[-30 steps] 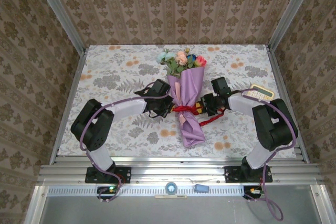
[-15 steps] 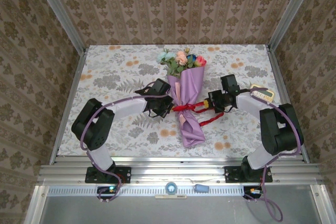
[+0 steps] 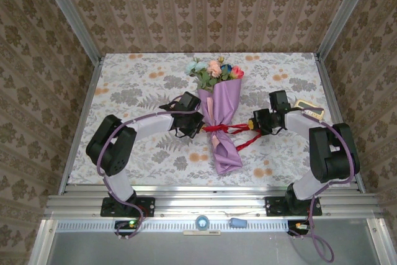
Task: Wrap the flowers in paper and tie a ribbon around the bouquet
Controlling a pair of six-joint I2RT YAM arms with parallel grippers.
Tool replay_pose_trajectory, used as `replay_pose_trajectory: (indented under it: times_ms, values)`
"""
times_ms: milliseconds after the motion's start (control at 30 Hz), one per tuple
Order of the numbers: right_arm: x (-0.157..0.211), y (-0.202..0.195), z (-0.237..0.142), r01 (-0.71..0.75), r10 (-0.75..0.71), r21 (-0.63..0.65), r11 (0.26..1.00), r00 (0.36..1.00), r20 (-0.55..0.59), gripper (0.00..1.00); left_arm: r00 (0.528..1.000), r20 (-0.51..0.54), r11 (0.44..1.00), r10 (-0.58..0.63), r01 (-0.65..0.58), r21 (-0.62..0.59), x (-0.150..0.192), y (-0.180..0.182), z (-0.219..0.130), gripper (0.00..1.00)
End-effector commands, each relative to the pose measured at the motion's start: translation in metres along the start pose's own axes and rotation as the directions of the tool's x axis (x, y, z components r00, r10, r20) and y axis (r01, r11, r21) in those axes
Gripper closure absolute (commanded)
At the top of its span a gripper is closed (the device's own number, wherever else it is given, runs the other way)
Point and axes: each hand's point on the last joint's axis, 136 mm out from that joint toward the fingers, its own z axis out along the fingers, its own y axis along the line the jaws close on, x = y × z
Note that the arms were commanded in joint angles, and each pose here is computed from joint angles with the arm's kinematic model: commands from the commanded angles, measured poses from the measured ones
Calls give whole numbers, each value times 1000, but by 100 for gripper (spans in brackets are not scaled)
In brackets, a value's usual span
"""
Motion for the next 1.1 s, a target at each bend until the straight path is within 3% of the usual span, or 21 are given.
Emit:
replay_pose_trajectory:
  times_ms: [0, 800, 1067]
  values:
    - [-2, -10, -1, -5, 5, 18, 1000, 1000, -10, 100, 1000, -2, 999, 9, -9, -30, -4, 3, 1, 100]
    - [-27, -21, 4, -110, 110, 19, 994, 994, 10, 100, 1000, -1, 999, 4, -4, -39, -9, 5, 1, 100]
    - [-35, -7, 1, -134, 136, -53, 990, 990, 41, 100, 1000, 2, 999, 1, -1, -40, -10, 6, 0, 100]
